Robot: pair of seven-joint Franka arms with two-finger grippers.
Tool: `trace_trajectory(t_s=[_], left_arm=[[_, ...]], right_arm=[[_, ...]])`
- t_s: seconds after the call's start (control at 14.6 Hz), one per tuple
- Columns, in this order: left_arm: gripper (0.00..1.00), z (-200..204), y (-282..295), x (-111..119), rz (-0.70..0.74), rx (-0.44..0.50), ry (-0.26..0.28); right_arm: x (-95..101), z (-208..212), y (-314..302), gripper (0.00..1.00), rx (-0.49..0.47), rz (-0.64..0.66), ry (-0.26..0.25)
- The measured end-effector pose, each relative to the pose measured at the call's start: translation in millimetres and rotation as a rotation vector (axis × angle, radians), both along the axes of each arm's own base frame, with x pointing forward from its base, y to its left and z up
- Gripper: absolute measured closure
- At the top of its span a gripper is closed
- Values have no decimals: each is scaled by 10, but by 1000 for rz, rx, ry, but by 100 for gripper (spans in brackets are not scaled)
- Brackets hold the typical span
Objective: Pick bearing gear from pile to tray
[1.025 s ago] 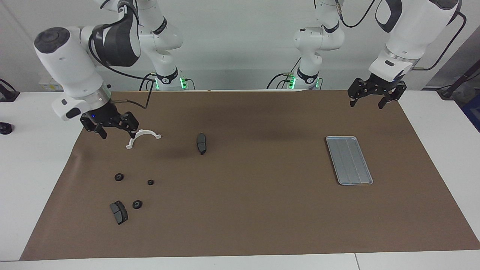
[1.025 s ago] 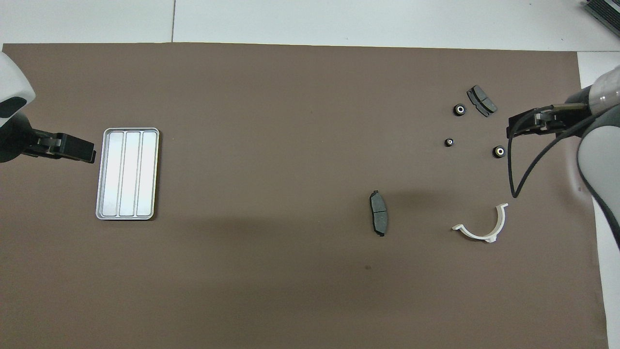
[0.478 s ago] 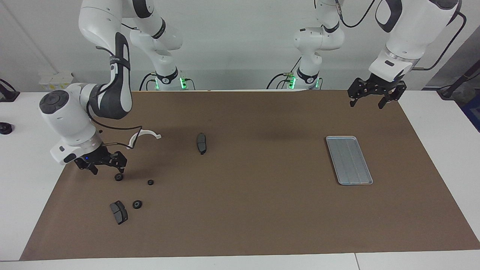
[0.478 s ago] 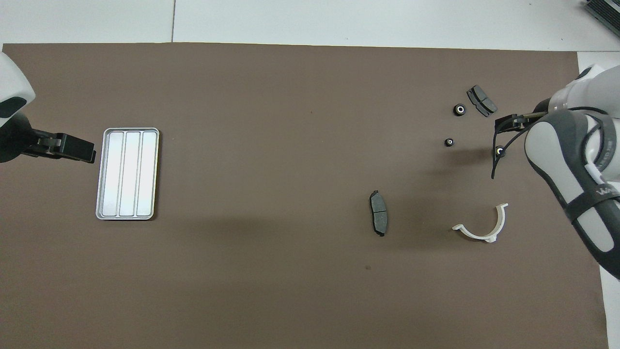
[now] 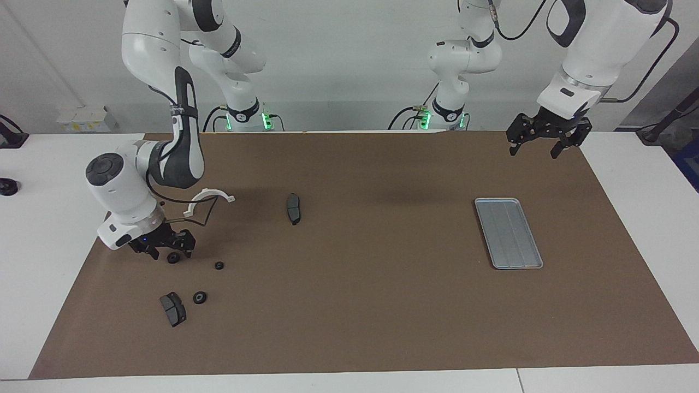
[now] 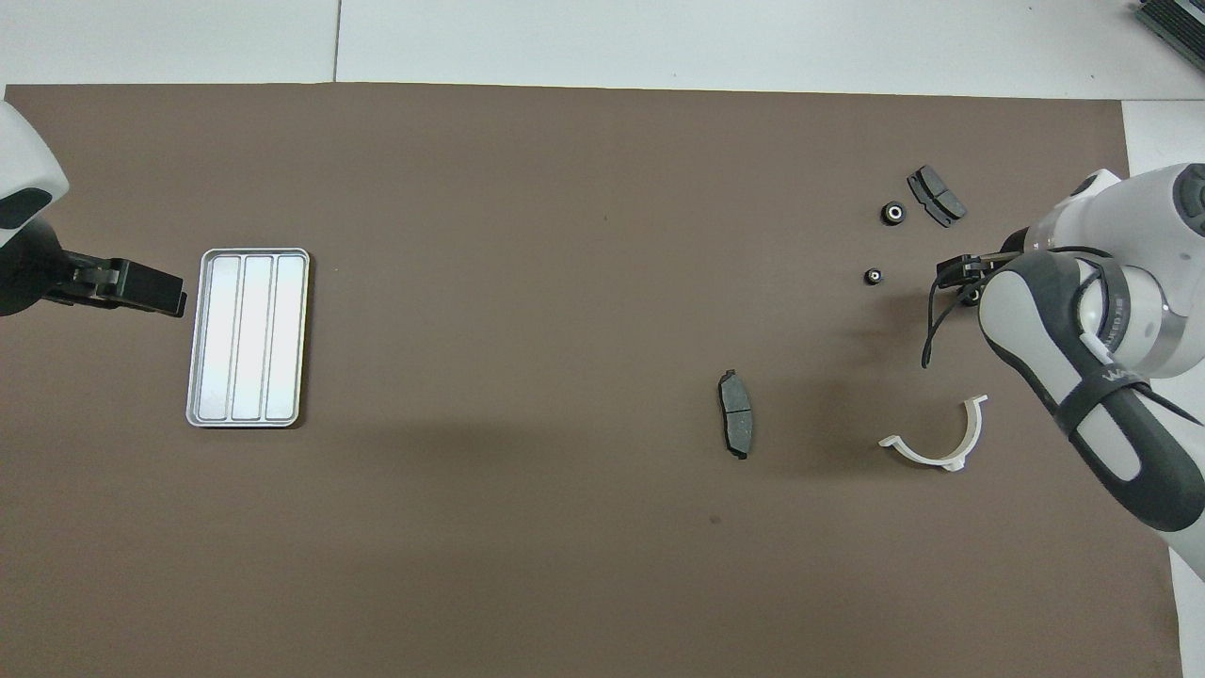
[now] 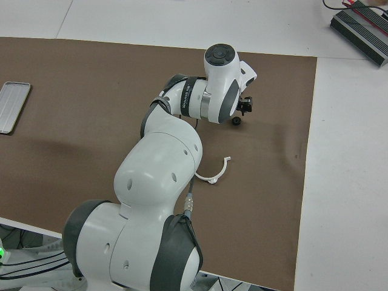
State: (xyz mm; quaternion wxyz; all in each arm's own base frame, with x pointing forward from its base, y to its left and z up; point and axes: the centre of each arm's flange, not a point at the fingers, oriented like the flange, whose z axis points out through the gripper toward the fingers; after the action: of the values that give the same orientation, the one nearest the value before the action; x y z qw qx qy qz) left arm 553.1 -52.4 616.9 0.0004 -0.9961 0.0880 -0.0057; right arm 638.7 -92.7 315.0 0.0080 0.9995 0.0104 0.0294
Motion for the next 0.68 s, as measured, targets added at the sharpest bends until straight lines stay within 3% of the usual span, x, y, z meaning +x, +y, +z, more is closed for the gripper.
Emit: trace_trajectory(t_s=[0.41,0.61,0.68], left_arm=[[0,0,0,0,0,0,0],[0,0,0,0,0,0,0],[0,0,0,0,0,0,0]], right_arm=[[18,-223,-100,13,-5,-14,-15],[14,-234,-99,22,-5,-14,-13],[5,-248,-97,32,-4,-14,-9]])
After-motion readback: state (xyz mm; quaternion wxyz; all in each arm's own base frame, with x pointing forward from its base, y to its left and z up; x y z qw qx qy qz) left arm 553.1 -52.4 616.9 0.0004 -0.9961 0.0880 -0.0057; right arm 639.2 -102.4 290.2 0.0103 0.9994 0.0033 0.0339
